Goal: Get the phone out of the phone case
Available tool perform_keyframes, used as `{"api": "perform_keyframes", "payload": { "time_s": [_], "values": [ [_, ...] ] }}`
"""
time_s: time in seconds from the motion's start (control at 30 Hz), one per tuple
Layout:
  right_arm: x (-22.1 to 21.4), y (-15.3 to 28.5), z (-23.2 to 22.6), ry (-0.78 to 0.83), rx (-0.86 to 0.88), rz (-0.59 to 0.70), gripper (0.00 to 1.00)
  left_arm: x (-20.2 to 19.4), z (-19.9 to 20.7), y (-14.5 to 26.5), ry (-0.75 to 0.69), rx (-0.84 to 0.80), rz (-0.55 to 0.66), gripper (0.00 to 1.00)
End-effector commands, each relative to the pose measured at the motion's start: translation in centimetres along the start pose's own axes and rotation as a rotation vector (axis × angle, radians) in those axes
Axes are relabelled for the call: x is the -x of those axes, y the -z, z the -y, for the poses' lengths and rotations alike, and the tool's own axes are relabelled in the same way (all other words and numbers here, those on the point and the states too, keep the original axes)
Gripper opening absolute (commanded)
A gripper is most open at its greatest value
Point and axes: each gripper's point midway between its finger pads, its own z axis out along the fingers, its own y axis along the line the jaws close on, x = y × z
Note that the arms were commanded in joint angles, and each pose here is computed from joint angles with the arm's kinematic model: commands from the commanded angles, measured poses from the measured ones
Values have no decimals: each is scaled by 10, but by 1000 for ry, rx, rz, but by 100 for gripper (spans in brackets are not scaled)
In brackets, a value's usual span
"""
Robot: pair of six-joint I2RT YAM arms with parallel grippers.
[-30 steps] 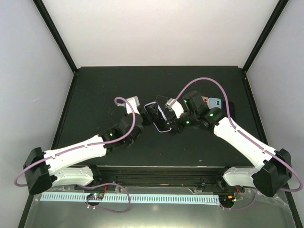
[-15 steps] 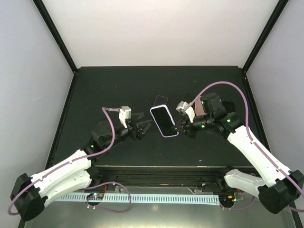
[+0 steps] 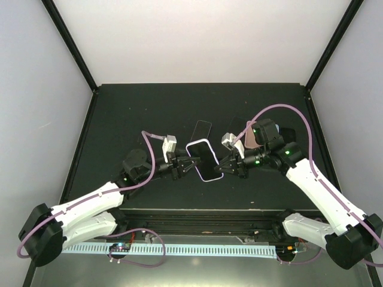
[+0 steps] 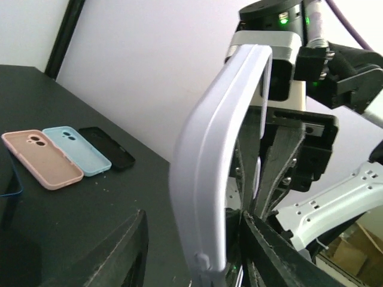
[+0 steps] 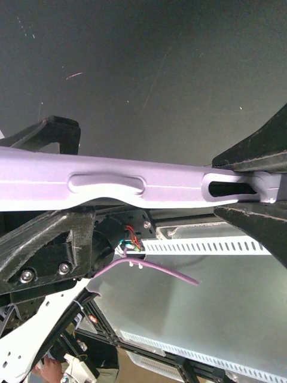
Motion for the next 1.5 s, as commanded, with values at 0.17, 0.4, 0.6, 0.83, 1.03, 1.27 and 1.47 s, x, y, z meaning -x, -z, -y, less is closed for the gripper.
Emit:
{"api": "perform_keyframes", "payload": {
  "time_s": [0.17,0.4,0.6,0.83,1.03,1.27,1.47],
  "values": [
    [4,1,-12,51,64,42,1,29,30,-3,-37,-150,87,32],
    [5,0,-11,49,67,44,1,28,33,-6,-42,-177,75,13],
    [6,-1,-10,46,69,45,1,27,34,-5,-44,-183,78,3],
    [2,1,-15,102,79,25,18,27,35,-2,-49,-178,73,2],
    [-14,3,-8,242,13,-30,44,17,2,0,-60,-16,-41,2],
    [-42,0,-1,321,2,-121,56,17,26,17,-112,-169,-38,2],
    [-41,-3,-7,381,1,-161,52,17,47,20,-129,-291,-59,2]
  ]
}}
